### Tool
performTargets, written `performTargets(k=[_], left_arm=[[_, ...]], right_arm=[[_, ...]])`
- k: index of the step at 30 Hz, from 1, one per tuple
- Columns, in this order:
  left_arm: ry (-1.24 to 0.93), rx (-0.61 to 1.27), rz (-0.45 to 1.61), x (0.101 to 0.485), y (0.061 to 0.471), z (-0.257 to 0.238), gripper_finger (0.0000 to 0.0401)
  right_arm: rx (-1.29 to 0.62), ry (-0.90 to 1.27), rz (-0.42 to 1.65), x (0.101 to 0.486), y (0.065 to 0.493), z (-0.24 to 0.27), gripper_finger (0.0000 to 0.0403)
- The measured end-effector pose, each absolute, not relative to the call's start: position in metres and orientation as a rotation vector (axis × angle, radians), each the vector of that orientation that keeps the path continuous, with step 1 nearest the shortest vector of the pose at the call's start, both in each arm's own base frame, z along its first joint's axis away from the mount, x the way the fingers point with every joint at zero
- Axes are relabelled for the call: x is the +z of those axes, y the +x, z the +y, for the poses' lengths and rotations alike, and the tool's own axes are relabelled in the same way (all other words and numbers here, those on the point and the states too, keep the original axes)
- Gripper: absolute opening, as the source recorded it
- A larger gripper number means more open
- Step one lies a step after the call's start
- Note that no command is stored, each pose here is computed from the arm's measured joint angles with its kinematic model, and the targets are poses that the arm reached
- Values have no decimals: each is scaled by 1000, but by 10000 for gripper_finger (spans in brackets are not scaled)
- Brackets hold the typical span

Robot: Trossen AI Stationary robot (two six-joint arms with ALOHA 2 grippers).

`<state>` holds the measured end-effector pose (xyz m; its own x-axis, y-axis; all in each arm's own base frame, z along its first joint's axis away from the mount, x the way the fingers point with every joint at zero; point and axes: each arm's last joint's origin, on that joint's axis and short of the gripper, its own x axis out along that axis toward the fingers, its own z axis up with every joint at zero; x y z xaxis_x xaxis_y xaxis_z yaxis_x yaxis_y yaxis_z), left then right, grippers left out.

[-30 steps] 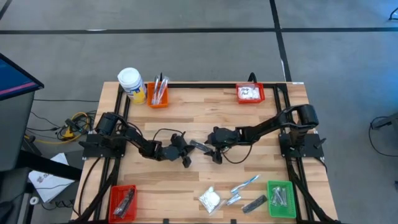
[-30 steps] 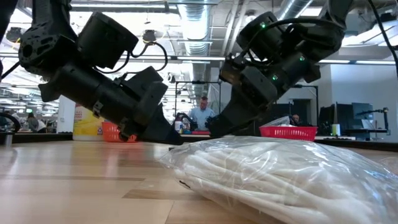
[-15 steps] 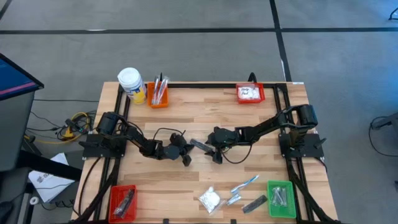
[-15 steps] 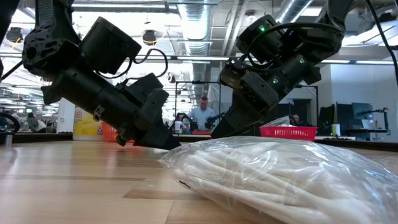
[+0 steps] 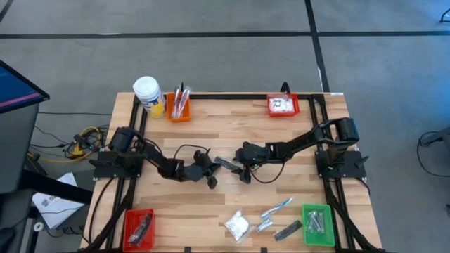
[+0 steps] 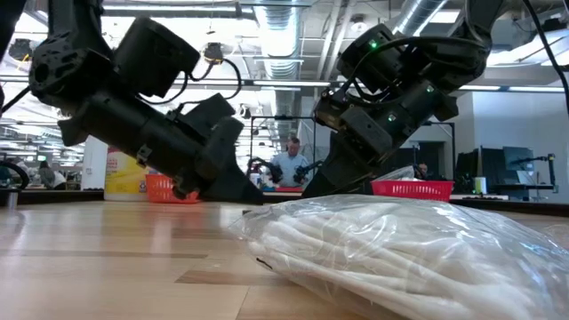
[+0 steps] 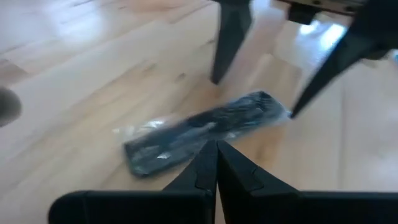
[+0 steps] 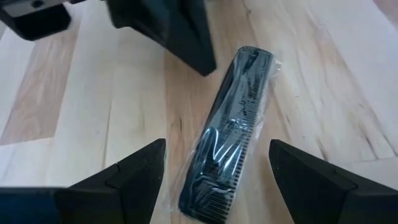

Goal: Pick & Place Travel size toiletries
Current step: Put the left comb into the bottom red bin

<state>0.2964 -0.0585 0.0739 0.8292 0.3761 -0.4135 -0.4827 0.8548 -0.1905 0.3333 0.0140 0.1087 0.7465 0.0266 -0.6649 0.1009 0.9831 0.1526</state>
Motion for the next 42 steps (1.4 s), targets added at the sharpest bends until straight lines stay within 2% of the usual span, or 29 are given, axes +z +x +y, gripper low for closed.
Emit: performTargets(k=[12,35,42], left_arm=[[-323,491,432,69,295,-52,0],[-290,501,402,75,305,-51,0],[-308,507,422,71,305,-48,0]], right_arm=[[-40,183,730,109,333,15,279],[-40,213,727,109,333,17,279],[-73,259,747,97,336,11,279]])
